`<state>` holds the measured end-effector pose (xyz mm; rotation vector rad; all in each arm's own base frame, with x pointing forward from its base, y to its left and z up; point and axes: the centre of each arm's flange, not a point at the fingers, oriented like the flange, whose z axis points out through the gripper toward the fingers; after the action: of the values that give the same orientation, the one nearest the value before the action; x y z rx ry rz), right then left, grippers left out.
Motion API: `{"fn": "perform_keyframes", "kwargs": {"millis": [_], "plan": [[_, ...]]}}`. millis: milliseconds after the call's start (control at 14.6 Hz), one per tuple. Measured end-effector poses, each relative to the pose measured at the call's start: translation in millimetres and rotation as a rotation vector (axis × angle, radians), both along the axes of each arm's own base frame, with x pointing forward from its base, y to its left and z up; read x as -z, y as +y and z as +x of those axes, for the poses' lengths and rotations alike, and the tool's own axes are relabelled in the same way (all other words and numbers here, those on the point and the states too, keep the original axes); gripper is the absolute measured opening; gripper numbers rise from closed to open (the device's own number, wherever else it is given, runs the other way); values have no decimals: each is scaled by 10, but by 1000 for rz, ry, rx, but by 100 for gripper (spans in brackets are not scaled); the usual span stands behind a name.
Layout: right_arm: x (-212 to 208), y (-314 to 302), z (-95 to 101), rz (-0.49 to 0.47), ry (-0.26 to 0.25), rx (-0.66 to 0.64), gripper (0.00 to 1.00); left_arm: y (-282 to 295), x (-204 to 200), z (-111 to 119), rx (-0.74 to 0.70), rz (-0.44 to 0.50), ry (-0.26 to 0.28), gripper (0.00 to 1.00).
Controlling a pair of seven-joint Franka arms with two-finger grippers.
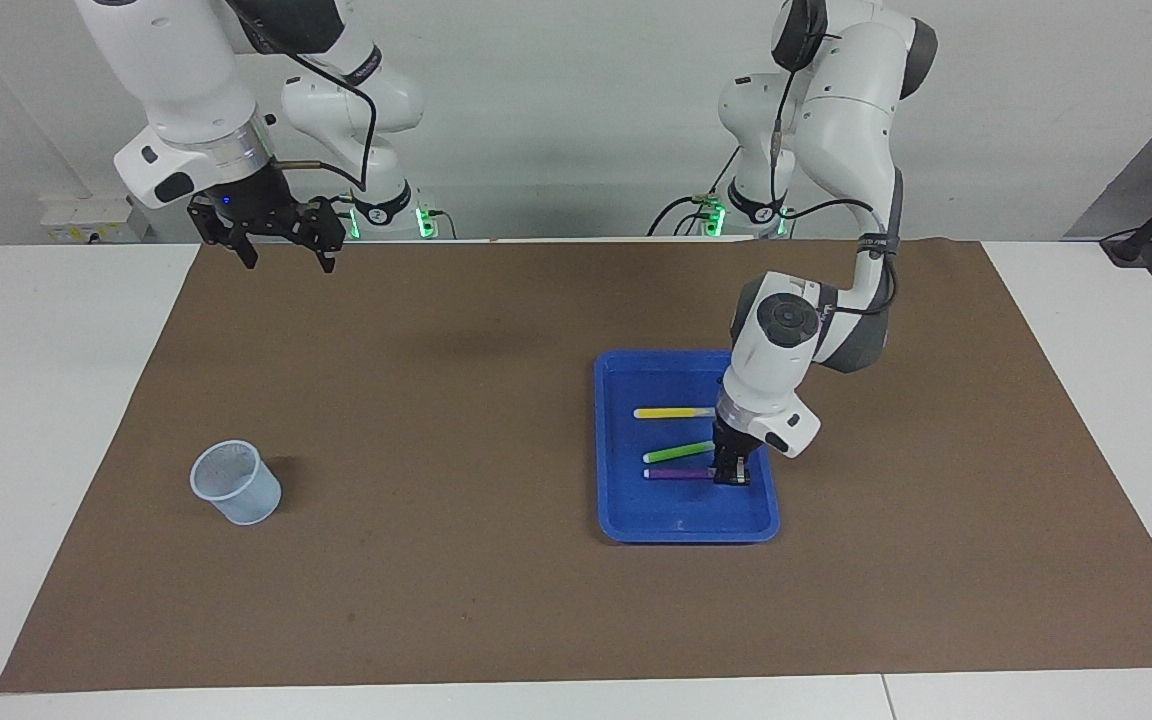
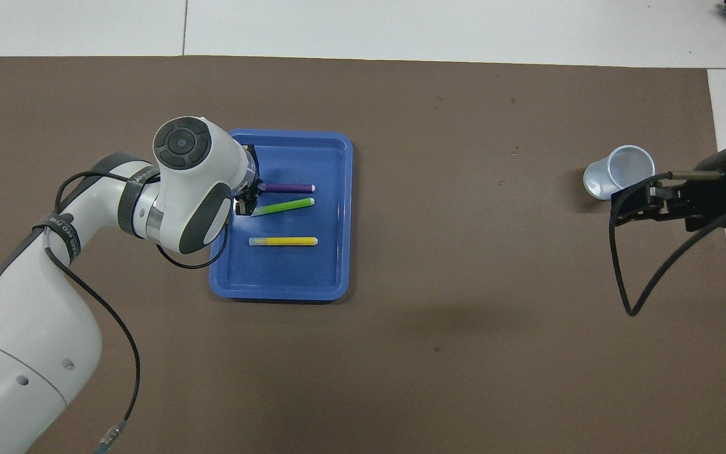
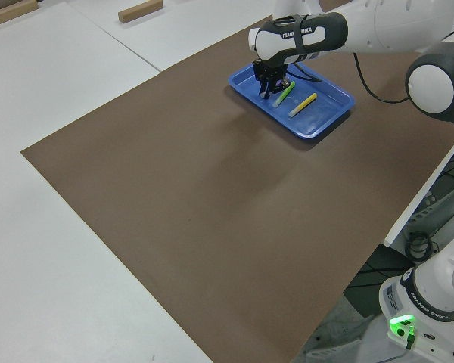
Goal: Right arm passes pens to left for tray arrangement
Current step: 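Lay the purple pen in the tray with the left gripper and release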
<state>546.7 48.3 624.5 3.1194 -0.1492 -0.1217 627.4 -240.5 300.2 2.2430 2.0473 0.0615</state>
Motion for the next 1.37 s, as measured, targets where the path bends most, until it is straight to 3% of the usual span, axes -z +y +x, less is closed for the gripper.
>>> {"fn": "perform_keyframes", "kwargs": {"millis": [137, 205, 615, 683, 1367], "plan": [[0, -13, 1, 0, 0, 2, 100, 3, 0, 1, 0, 1, -1, 18], [0, -35, 3, 0, 0, 6, 100, 6, 0, 3, 3, 5, -3, 26], [-6, -66, 7, 0, -2, 10, 100, 20, 25, -8, 15, 21, -5, 92], [-12, -62, 11, 0, -7, 10, 100, 20, 25, -8, 15, 21, -5, 99], [-28, -18, 18, -24, -19, -13, 100, 38, -173, 79, 5, 35, 1, 100]]}}
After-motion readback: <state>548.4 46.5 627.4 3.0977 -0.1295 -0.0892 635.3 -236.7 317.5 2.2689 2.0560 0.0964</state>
